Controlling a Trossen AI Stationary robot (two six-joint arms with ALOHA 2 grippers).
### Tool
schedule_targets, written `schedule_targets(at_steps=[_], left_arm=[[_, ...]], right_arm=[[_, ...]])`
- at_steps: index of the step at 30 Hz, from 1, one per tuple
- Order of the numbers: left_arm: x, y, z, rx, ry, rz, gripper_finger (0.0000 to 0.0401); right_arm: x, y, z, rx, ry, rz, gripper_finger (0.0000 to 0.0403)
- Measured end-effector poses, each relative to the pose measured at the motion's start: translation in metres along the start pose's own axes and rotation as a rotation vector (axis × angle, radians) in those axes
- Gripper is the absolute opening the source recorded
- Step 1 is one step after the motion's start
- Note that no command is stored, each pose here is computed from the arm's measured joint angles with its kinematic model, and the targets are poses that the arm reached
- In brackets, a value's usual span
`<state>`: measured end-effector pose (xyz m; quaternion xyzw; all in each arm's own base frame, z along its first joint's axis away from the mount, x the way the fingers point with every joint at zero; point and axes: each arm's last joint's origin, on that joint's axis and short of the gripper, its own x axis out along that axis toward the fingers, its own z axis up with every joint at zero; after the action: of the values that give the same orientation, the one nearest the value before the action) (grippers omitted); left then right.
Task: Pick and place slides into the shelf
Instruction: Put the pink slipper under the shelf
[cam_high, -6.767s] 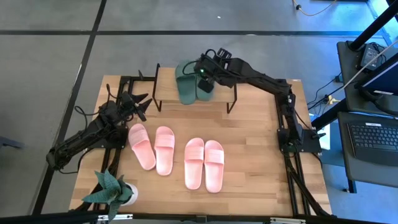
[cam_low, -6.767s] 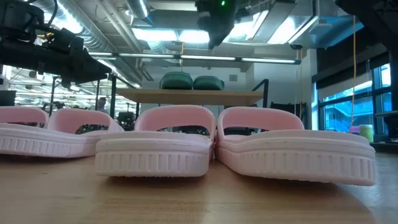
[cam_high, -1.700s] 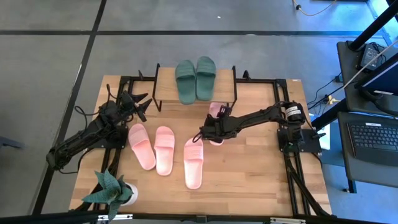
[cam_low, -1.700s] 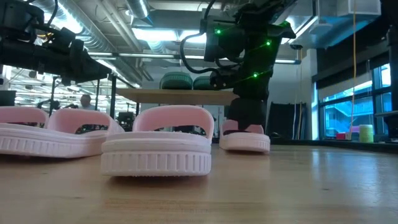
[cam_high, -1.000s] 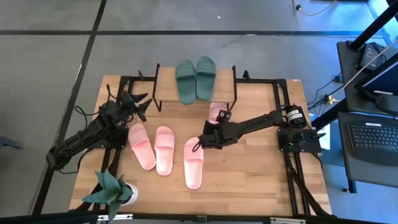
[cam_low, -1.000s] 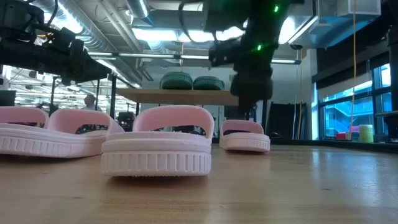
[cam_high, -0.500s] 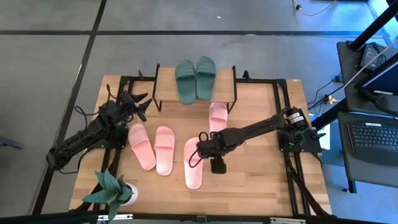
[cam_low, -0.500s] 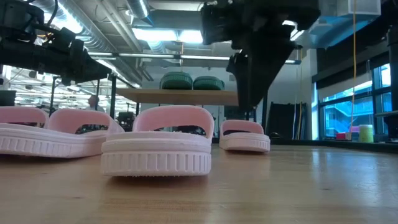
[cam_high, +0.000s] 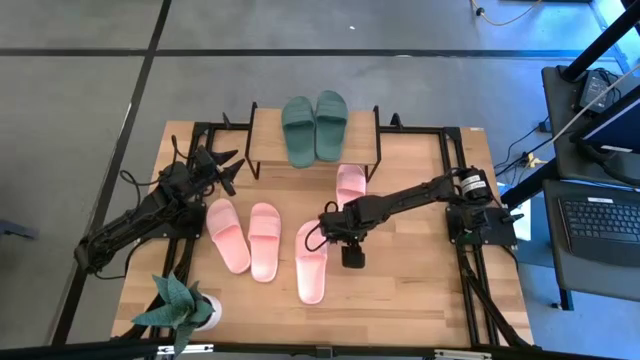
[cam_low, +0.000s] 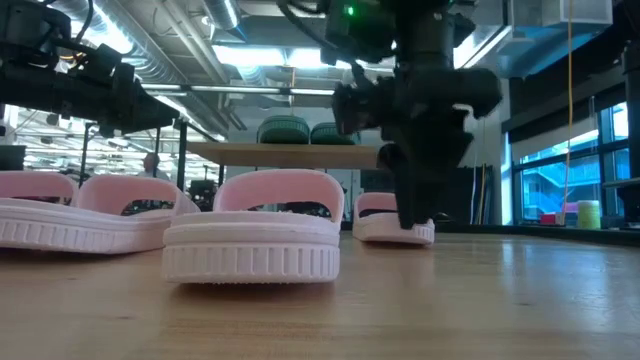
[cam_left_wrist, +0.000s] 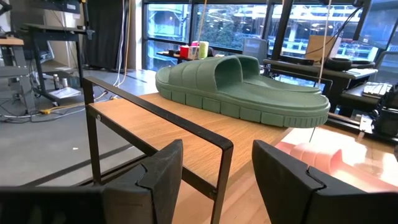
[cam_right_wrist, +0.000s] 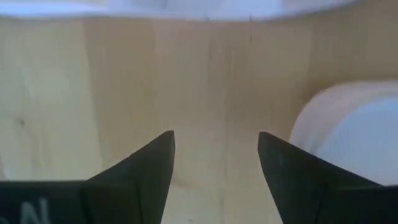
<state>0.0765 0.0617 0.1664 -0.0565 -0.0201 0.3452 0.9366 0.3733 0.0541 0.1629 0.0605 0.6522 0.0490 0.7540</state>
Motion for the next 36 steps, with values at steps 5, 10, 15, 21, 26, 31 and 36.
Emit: schedule_targets(at_steps=[5,10,15,21,26,31,36], left_arm=[[0.0,0.0,0.0,0.0,0.0,0.0,0.0186],[0.0,0.0,0.0,0.0,0.0,0.0,0.0186],[0.0,0.0,0.0,0.0,0.0,0.0,0.0186],[0.0,0.0,0.0,0.0,0.0,0.0,0.0186],[0.0,0.0,0.0,0.0,0.0,0.0,0.0186],[0.0,0.0,0.0,0.0,0.0,0.0,0.0186],[0.0,0.0,0.0,0.0,0.0,0.0,0.0186]], right_arm=[[0.003,-0.011,-0.003,0.026,0.018,-0.014,0.0232],[0.002,-0.025,-0.002,0.043,0.003,-0.109,0.0232],[-0.001,-0.042,-0.001,0.048,0.005,-0.162,0.0232],[-0.005,-0.067,-0.002,0.099,0.013,-0.222,0.0232],[-0.008,-0.085,-0.002,0.115,0.014,-0.227,0.0232],[-0.01,-0.096,-0.003,0.127,0.013,-0.231,0.0232],[-0.011,-0.102,-0.003,0.138,0.011,-0.261,0.0232]])
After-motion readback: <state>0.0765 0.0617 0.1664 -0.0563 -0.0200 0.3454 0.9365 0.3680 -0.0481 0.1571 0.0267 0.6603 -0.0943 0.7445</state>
